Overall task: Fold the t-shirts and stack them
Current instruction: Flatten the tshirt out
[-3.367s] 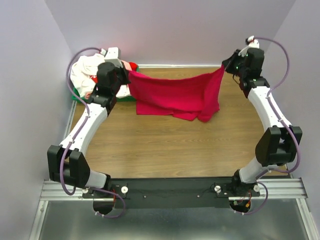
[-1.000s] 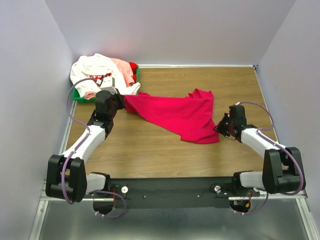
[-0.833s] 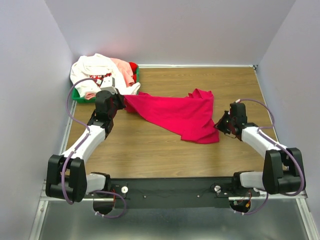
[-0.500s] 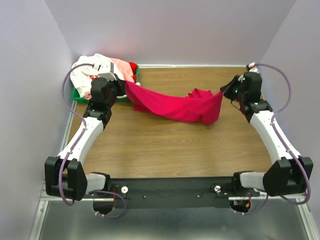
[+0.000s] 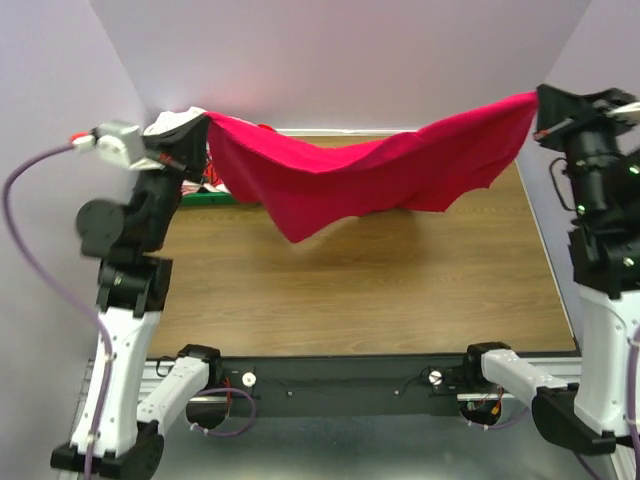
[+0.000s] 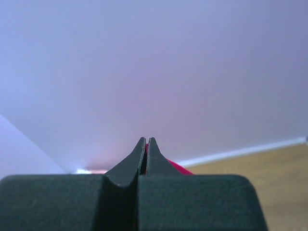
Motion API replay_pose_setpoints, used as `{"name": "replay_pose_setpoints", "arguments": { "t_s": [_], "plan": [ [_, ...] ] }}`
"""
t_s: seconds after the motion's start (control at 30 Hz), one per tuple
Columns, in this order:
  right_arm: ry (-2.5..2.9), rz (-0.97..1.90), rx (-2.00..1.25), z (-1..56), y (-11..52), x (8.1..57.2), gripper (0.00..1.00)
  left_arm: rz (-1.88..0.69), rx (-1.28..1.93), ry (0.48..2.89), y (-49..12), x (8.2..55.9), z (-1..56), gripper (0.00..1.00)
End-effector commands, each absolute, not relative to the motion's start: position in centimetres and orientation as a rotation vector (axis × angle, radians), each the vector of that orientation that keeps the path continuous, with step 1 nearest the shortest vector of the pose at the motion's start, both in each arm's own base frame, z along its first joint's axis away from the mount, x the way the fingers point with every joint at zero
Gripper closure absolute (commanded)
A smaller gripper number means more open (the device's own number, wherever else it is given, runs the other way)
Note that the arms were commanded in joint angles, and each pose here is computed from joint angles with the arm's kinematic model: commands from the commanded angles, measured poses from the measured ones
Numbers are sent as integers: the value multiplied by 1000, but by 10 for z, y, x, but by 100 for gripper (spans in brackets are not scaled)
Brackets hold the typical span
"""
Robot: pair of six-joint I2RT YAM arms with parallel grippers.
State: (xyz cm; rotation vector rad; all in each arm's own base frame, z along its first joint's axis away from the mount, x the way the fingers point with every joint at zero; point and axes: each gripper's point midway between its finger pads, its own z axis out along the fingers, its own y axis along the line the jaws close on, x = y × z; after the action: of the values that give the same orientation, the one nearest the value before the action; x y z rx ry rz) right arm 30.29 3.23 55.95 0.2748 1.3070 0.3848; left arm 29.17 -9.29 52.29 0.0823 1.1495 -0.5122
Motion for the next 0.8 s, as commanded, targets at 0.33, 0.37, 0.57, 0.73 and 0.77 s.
{"name": "replay_pose_setpoints", "arguments": {
  "t_s": [0.33, 0.37, 0.57, 0.73, 0.77],
  "plan": [
    [1219, 253, 280, 605, 11, 282, 100, -599, 206, 1061, -111, 259, 550, 100],
    [1246, 236, 291, 594, 9, 294, 100, -605, 206, 1090, -114, 271, 541, 100],
    [1430, 103, 343, 514, 1, 390, 100, -629, 168, 1296, -130, 363, 471, 100],
    [1473, 61, 336, 501, 1, 432, 100, -658, 156, 1351, -139, 402, 450, 100],
    [1453, 64, 336, 510, 1, 433, 100, -666, 155, 1353, -140, 404, 449, 100]
  ]
}}
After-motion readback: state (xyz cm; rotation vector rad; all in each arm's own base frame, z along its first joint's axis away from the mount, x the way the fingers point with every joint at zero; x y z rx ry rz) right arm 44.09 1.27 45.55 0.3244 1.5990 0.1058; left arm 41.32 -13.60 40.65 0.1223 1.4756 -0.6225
